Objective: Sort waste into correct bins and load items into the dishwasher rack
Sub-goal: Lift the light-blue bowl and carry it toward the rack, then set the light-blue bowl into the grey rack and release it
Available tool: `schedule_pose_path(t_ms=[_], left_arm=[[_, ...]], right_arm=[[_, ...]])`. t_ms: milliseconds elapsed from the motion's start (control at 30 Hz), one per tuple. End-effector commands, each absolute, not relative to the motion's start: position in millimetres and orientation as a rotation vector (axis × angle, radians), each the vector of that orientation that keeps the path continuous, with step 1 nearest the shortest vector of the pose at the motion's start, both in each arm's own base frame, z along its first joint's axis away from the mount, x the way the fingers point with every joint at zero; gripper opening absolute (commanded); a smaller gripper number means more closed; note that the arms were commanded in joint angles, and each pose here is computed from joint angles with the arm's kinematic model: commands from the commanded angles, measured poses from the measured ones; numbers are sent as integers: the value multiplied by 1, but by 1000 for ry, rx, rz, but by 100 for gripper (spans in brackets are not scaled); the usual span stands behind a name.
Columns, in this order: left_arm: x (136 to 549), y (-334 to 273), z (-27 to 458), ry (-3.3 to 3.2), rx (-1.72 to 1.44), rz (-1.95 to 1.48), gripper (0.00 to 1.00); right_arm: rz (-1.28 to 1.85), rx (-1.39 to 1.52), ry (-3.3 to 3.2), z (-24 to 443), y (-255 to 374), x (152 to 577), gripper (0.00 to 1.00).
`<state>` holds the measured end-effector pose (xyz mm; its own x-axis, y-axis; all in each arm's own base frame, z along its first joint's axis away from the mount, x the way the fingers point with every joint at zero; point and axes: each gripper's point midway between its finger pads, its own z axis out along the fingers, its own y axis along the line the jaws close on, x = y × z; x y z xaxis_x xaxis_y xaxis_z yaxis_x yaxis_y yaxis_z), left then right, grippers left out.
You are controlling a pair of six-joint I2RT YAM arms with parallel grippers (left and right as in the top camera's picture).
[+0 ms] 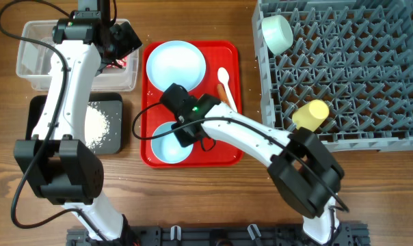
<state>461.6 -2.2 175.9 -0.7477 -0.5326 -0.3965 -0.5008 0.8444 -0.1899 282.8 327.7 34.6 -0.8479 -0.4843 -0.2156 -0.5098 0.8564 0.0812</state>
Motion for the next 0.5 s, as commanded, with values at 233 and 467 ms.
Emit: schedule_pose_path(t_ms=[233,467], left_arm=[[461,0,175,2575,-786,-92,100],[461,0,175,2575,-786,-92,100]], right_arm=[[46,-470,2589,149,272,330,4],[-208,-249,2432,206,197,359,4]])
